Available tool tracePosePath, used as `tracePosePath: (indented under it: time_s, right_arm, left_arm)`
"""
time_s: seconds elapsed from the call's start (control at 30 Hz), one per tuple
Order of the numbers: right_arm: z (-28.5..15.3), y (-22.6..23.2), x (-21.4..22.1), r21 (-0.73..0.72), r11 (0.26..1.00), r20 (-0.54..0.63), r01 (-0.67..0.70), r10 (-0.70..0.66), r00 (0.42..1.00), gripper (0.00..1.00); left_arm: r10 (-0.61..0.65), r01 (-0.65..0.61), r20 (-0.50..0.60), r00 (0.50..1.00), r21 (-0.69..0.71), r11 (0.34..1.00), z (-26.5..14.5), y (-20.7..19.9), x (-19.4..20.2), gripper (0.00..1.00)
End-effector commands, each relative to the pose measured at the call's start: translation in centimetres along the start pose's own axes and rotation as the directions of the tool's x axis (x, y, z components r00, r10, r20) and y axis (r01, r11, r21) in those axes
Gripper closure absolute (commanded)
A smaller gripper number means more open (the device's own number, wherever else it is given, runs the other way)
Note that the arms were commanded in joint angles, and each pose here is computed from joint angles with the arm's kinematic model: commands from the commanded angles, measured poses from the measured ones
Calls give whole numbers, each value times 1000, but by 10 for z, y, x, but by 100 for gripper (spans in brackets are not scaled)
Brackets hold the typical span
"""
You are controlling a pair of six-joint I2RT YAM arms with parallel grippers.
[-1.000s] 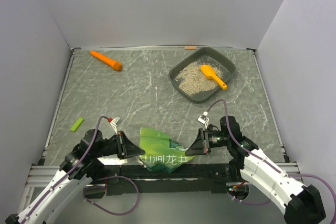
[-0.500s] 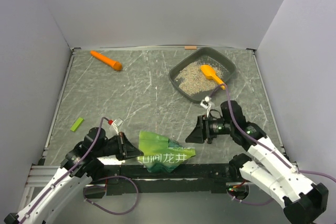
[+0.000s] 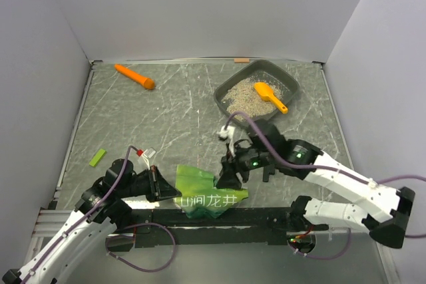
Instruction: Fill the litter box with clean litter
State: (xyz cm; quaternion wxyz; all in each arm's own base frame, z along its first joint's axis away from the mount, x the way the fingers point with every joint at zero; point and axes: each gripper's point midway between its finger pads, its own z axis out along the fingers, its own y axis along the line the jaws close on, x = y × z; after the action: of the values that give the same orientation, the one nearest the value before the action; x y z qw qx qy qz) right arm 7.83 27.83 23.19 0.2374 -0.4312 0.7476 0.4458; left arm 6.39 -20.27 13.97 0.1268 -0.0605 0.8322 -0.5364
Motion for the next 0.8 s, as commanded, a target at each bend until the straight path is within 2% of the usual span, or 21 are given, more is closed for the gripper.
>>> tracePosePath:
  time_s: [0.0, 0.43, 0.77]
  right_arm:
    - [12, 11, -2, -12, 986, -35, 166, -167, 985, 42]
    - [51, 24, 28, -35, 911, -157, 412, -412, 897, 40]
    - [71, 15, 51, -20, 871, -236, 491, -481, 844, 38]
  left_arm:
    - [-34, 33, -7, 999, -64, 997, -5, 4, 2, 99]
    - [-43, 43, -13, 999, -47, 998, -10, -4, 4, 99]
    - [-68, 67, -20, 997, -54, 996, -14, -8, 7, 99]
